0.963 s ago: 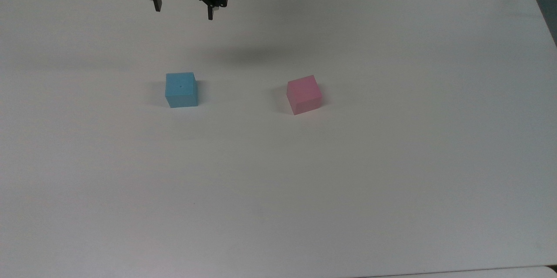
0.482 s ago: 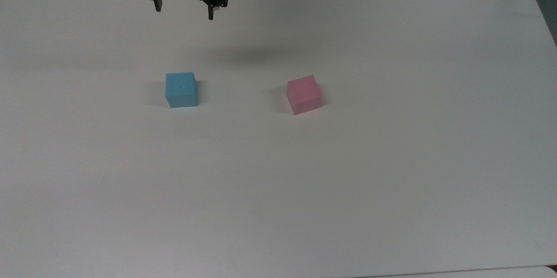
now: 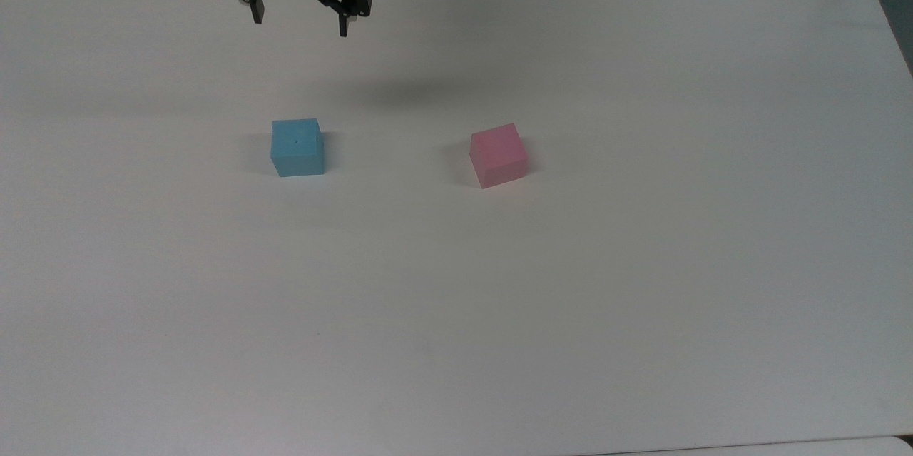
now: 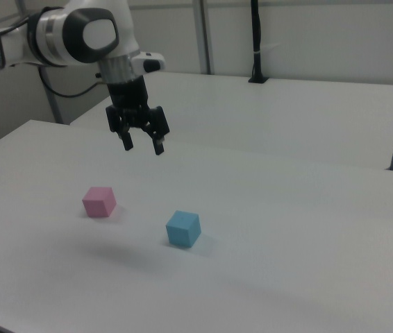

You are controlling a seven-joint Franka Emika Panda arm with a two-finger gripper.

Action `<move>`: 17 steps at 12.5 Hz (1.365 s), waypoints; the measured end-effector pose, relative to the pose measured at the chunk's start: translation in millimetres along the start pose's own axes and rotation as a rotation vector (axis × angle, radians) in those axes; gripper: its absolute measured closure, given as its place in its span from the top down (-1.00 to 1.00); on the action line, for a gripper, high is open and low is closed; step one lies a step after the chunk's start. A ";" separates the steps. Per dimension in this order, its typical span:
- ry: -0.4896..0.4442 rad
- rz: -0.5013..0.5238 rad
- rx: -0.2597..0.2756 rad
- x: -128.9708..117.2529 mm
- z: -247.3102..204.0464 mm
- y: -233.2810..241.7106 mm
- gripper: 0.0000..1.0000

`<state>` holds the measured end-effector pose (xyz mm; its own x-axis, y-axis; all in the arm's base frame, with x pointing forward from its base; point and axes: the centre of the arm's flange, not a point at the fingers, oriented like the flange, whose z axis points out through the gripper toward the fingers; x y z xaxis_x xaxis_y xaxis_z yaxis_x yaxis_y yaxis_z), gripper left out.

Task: Put blue cube on pink cube
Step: 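Move the gripper over the light-blue cube and lower onto it, then close the gripper on the light-blue cube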

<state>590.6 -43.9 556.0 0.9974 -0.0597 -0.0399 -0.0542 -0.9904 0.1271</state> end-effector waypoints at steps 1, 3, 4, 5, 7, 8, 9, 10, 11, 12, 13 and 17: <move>-0.027 -0.019 -0.002 5.2 15.3 3.8 1.00; -0.064 -0.030 -0.008 20.1 52.4 20.2 1.00; -0.064 -0.031 -0.012 27.0 67.8 28.5 1.00; -0.067 -0.040 -0.016 32.9 82.8 32.0 1.00; -0.076 -0.059 -0.022 45.3 118.6 26.8 1.00; -0.084 -0.065 -0.024 50.3 138.4 24.0 1.00; -0.090 -0.084 -0.027 55.2 169.3 20.1 1.00; -0.093 -0.098 -0.032 57.2 192.6 18.3 1.00; -0.103 -0.118 -0.041 56.7 212.6 17.9 1.00; -0.117 -0.130 -0.049 55.2 224.5 17.6 1.00; -0.126 -0.138 -0.052 54.2 232.7 16.6 1.00; -0.117 -0.184 -0.051 55.0 230.1 19.1 0.26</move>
<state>633.6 -94.8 328.2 0.9779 0.1048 -0.1811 0.1340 -0.9784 0.1573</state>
